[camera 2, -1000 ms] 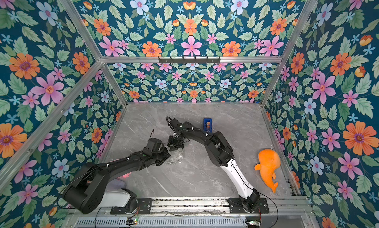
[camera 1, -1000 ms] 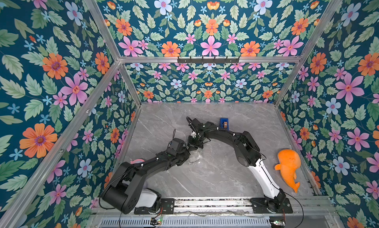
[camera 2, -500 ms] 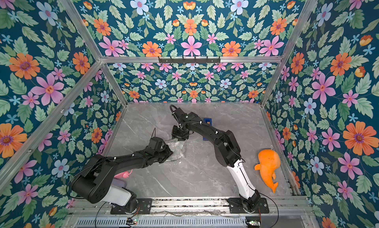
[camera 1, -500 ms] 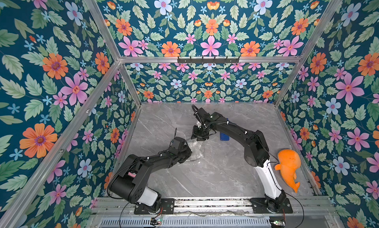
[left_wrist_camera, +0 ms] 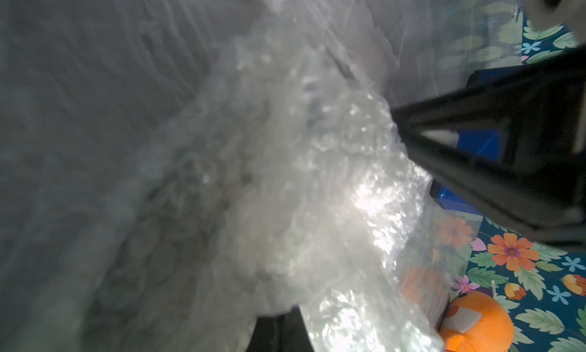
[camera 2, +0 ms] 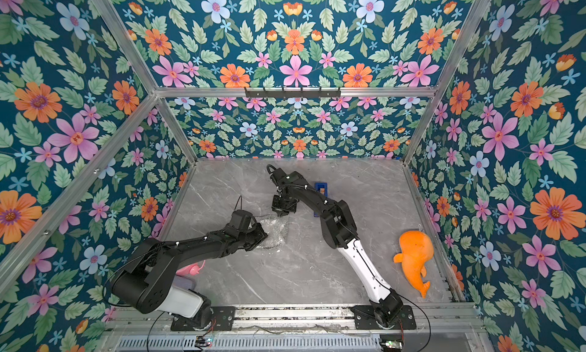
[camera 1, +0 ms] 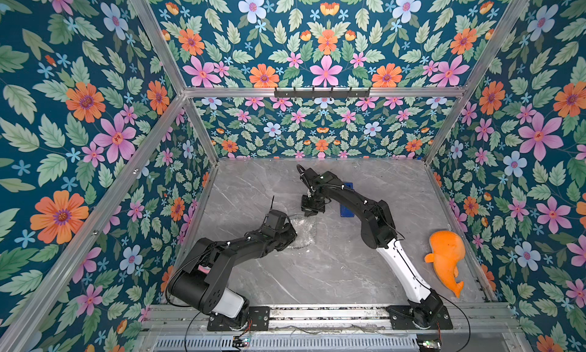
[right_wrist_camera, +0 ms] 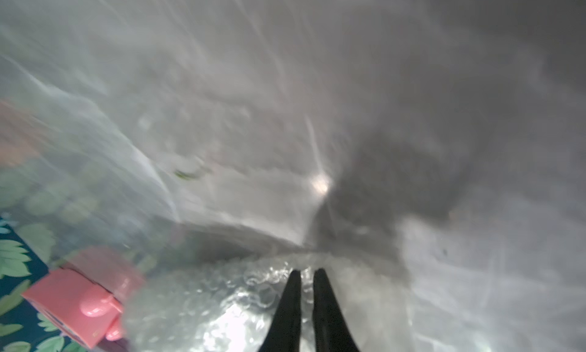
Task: Wrap dinner plates in bubble wrap
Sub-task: Wrap the plate in the bubble wrap.
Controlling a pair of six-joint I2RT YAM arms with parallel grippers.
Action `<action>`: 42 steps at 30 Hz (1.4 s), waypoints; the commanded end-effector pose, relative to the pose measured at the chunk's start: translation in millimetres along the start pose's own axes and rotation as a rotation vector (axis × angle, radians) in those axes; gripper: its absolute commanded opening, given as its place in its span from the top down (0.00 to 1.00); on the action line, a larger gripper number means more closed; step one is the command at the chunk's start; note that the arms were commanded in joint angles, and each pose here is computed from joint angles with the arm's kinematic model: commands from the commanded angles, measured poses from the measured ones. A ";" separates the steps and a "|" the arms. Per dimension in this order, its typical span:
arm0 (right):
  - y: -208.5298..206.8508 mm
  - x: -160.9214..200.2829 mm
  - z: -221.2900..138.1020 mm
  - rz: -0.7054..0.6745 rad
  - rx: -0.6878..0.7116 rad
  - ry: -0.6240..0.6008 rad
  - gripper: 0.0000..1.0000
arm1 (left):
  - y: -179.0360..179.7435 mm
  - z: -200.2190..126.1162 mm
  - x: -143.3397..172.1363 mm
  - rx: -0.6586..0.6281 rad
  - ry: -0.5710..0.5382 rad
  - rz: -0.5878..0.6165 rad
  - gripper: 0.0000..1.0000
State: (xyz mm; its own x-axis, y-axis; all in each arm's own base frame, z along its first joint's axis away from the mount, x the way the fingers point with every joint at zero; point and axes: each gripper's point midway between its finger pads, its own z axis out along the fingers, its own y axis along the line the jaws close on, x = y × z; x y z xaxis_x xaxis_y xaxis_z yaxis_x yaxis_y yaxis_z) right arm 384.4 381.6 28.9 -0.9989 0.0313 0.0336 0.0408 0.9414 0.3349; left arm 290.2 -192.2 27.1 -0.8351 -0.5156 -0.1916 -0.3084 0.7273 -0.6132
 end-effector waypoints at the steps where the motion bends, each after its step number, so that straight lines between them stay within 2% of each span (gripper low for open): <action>1: -2.9 28.6 -0.3 -0.001 0.005 0.025 0.93 | 8.9 -1.0 -3.1 -0.053 -0.004 0.016 0.93; 6: -4.4 72.1 -0.8 0.032 -0.006 0.018 0.97 | 2.2 3.1 -5.7 -0.050 0.011 0.035 0.87; 12: -14.3 95.2 -16.3 0.080 0.026 -0.040 0.98 | 8.3 6.8 2.9 -0.055 0.045 0.040 0.91; 15: -13.4 98.7 -42.7 0.066 0.028 -0.102 0.94 | 12.1 6.1 8.0 -0.051 0.059 0.042 0.92; 17: -8.4 102.5 -58.4 0.052 0.018 -0.134 0.88 | 13.8 5.6 11.4 -0.044 0.069 0.042 0.92; 21: 4.6 103.5 -71.1 0.039 -0.012 -0.161 0.82 | 11.7 3.2 15.5 -0.015 0.077 0.040 0.88; 25: 29.0 101.7 -58.4 0.023 -0.078 -0.113 0.87 | -2.4 -1.1 14.4 0.059 0.070 0.044 0.83; 32: 61.6 96.1 -40.5 0.013 -0.157 -0.076 0.98 | -10.9 -3.4 12.5 0.089 0.067 0.052 0.83; 36: 54.2 98.9 -26.2 0.044 -0.121 -0.043 1.00 | -9.7 -1.0 14.3 0.091 0.078 0.044 0.83; 42: 19.1 96.6 -4.6 0.116 -0.043 -0.030 1.00 | -7.4 -1.2 15.1 0.087 0.075 0.047 0.81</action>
State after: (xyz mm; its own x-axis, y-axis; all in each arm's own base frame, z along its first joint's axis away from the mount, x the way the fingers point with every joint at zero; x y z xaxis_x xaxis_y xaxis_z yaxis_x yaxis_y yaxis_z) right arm 292.2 414.9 54.0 -0.9941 0.1084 0.0071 0.1016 0.9049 0.4134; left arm 279.1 -204.4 28.8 -0.8812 -0.4435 -0.1638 -0.2329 0.7088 -0.6659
